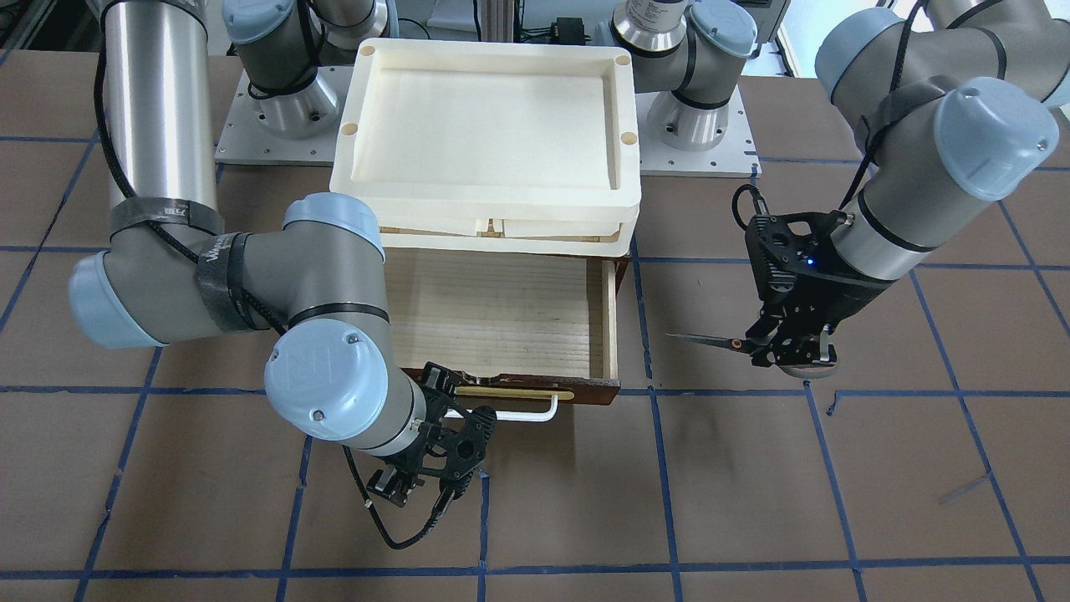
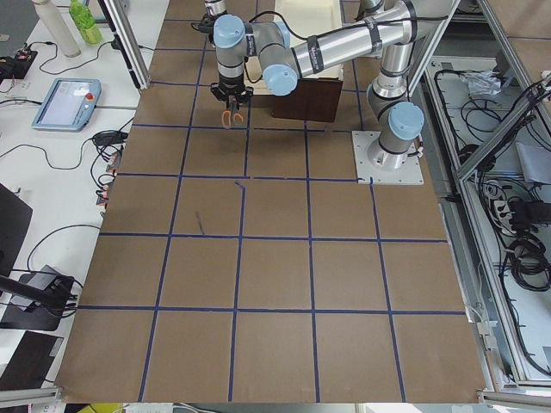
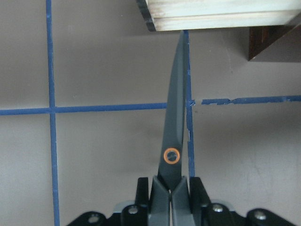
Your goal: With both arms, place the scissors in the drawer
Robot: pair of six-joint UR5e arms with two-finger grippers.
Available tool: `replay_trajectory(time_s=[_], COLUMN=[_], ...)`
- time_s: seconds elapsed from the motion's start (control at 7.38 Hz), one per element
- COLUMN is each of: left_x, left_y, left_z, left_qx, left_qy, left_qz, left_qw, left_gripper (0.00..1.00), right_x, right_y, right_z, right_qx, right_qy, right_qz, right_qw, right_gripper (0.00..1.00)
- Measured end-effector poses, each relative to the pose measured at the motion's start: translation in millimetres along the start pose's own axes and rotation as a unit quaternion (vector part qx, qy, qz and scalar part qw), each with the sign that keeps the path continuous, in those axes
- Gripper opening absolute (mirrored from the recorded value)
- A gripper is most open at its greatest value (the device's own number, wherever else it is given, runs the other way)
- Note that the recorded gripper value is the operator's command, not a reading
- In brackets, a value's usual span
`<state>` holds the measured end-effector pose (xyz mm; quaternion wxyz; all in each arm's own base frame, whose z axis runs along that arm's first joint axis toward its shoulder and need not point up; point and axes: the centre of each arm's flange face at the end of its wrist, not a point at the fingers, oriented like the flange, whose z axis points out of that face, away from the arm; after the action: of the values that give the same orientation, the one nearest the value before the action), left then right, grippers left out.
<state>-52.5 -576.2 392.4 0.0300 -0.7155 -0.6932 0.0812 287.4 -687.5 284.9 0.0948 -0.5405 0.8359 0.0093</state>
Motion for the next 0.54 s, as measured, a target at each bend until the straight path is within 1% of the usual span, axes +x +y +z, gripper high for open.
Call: replay_trajectory(time_s=[0.27, 0.54], left_x=[-1.4, -1.1], left_y=[-33.8, -50.3], left_z=[-6.2, -8.0], left_qx=[0.001, 0.002], left_qy=[-0.002, -0.004], left_qz=[-0.006, -0.009], left_qw=[1.0000, 1.0000], left_gripper=[0.16, 0.16], right_x=[9.4, 15.3], right_y=[-2.7, -5.3], right_z=[-1.7, -2.4], right_qx=[0.003, 0.006], right_qy=[0.004, 0.007], right_qz=[0.001, 0.002], right_qw=[1.0000, 1.0000], right_gripper=[1.00, 1.00])
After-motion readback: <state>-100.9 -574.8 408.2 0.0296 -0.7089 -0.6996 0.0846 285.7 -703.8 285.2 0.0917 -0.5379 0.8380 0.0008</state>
